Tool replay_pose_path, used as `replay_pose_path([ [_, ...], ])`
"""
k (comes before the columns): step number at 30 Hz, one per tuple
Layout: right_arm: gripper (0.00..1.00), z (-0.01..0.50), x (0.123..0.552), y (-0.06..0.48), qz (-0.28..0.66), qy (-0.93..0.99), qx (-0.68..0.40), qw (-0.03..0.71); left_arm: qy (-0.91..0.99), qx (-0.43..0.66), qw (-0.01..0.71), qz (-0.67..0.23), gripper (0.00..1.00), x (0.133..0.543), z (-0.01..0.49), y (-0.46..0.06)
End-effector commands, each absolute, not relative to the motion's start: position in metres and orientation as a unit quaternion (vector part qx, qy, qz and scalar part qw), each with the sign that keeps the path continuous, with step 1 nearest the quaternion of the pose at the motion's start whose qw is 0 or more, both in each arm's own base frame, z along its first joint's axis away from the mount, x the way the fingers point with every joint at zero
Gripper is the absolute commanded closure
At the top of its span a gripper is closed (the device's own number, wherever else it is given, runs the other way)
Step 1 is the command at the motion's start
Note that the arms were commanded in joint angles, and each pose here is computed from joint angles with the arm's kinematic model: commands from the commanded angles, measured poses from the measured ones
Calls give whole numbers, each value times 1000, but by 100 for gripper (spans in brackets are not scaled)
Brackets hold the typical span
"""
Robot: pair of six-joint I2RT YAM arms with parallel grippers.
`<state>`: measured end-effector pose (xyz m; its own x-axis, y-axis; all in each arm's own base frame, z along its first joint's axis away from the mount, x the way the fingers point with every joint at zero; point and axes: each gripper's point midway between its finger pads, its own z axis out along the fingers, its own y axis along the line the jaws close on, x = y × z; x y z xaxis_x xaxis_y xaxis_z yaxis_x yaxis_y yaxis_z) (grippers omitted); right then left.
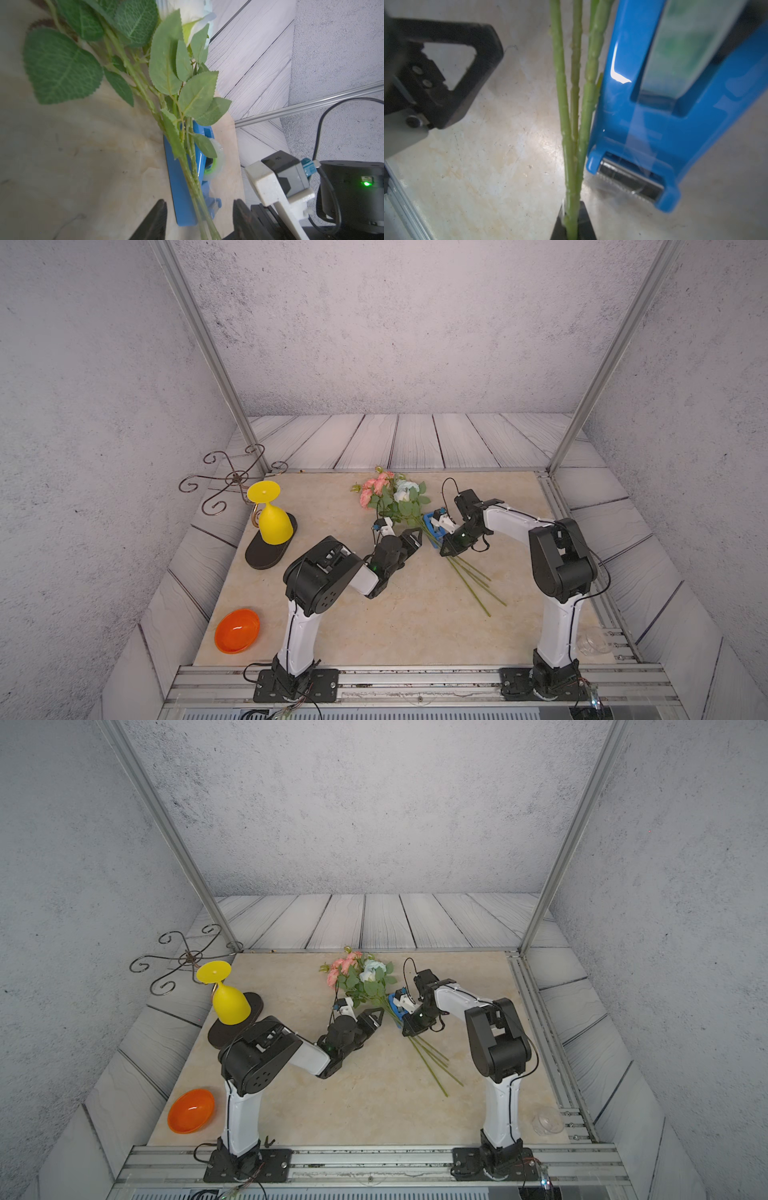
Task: Wrap bouquets with tape
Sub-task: Wrap the tape around the bouquet.
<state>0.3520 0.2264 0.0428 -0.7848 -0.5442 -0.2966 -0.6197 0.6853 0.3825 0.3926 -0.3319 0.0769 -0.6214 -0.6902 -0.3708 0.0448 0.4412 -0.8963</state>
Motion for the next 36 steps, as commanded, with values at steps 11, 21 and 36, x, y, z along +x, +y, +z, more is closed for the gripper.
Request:
replay_pose_path([
  [11,100,51,348,252,263,899,-343,68,763,-208,384,-477,33,417,85,-350],
  [21,100,55,343,262,283,892,-345,72,791,-238,362,-432,38,415,65,-333],
  [36,100,47,323,274,293,886,-357,50,786,-236,365,-439,93,424,67,-339],
])
